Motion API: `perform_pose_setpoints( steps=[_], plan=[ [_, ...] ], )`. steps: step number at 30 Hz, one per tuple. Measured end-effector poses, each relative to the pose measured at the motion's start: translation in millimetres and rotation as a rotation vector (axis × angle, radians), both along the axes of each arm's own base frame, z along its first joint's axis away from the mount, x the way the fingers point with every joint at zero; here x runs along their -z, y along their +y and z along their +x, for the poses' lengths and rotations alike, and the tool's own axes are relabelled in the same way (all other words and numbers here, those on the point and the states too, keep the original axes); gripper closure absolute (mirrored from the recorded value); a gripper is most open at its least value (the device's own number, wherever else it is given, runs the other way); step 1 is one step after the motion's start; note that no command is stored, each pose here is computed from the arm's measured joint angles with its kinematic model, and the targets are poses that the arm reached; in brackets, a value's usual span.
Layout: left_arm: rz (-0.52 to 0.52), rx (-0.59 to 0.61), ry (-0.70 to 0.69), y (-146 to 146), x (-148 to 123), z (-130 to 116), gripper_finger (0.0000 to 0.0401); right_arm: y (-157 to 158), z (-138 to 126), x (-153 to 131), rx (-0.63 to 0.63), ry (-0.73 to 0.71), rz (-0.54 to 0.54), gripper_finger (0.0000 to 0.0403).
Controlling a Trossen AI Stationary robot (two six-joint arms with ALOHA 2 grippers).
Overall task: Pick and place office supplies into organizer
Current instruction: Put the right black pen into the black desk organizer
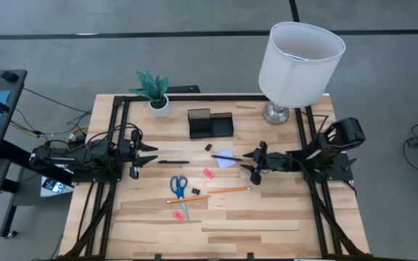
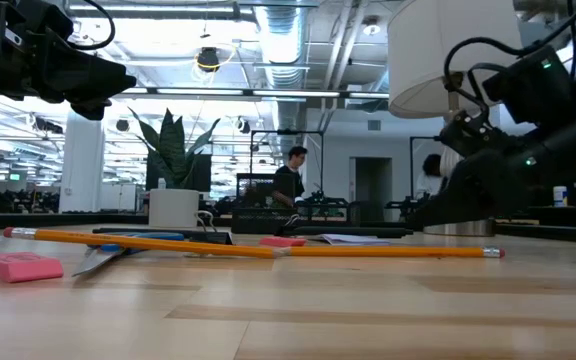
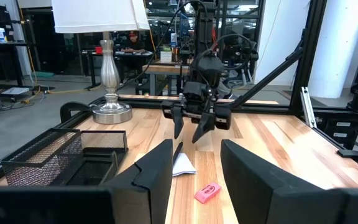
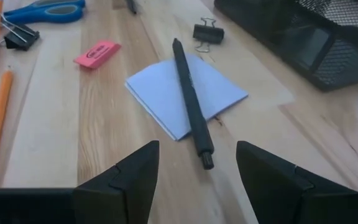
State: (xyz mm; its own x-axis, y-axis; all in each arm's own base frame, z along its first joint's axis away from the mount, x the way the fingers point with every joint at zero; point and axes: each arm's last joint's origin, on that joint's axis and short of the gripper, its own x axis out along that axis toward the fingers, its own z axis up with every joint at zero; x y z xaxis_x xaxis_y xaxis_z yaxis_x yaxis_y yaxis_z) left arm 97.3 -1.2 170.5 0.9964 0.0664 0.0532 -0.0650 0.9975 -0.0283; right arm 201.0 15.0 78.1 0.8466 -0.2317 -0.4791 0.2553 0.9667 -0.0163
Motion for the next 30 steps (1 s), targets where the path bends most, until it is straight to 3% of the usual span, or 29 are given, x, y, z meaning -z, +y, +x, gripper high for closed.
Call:
perform_pose_setpoints(
  steps=[8,16,30],
  plan=[
    [0.000,0.000,0.000,0,0,0,0.0273,-6,1,0,0.028,0.001,-0.001,0.0194],
    [0.000,0.000,0.000,0,0,0,0.0273,-17,8,-2,-0.028,0.003,0.046,0.0194],
    [0.000,0.000,0.000,0,0,0,0.0273,-21,9,-2,-0.049,0.021,0.023,0.0194]
  ],
)
